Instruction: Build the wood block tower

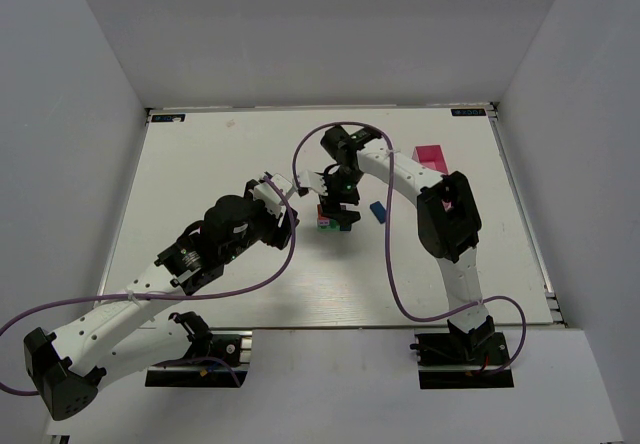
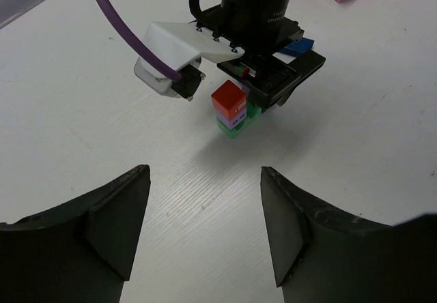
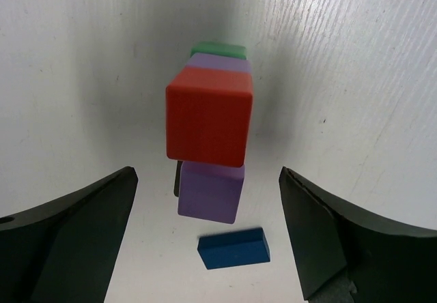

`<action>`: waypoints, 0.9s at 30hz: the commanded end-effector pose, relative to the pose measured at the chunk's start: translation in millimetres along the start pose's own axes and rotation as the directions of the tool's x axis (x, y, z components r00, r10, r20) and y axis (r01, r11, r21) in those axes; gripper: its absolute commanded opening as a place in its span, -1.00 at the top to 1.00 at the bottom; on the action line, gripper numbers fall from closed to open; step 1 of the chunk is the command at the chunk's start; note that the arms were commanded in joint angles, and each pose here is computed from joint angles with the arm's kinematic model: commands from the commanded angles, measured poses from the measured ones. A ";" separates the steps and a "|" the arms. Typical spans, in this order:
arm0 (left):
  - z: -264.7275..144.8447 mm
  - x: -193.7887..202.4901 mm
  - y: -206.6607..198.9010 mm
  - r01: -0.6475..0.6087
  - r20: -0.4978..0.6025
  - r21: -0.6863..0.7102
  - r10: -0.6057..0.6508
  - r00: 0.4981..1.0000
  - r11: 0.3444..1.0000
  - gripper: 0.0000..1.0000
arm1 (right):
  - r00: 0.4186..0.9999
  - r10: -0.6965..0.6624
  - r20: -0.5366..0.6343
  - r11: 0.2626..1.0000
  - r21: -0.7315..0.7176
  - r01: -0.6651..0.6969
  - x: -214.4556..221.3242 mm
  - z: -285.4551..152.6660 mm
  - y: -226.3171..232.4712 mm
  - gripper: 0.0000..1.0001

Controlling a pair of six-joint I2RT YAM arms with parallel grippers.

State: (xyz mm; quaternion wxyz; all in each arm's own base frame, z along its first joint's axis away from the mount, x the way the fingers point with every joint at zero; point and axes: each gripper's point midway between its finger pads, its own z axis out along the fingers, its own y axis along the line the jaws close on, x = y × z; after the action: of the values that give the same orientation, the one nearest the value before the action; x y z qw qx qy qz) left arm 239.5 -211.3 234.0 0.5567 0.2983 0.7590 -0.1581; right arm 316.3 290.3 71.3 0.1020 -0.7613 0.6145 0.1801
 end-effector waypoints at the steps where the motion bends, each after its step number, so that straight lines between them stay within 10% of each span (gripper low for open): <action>1: -3.6 -6.3 4.2 0.003 0.030 -0.017 -0.003 1.000 1.000 -0.52 | 1.000 -0.011 0.024 0.999 0.050 0.010 -8.3 -18.3 -1.3 -0.81; 21: -6.7 -8.3 9.9 0.007 0.047 -0.047 -0.005 0.999 0.999 -0.52 | 0.996 0.059 0.074 0.951 0.298 -0.078 3.8 -68.1 -0.9 -0.81; 24: -6.7 -8.3 9.9 0.007 0.047 -0.047 -0.005 0.999 0.999 -0.52 | 0.984 0.144 0.107 0.874 0.452 -0.177 16.9 -88.2 -15.1 -0.81; 27: -3.7 -1.5 10.7 0.004 0.027 -0.055 -0.002 1.000 0.998 -0.52 | 0.897 0.354 0.267 0.609 0.662 -0.437 45.6 -117.9 -44.8 -0.81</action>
State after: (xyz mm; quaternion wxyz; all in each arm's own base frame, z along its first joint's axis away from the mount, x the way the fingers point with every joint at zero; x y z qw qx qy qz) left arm 240.4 -204.8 233.8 0.5636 0.2891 0.7595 -0.1482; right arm 332.4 234.1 122.3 0.2525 -0.6479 0.7152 0.0707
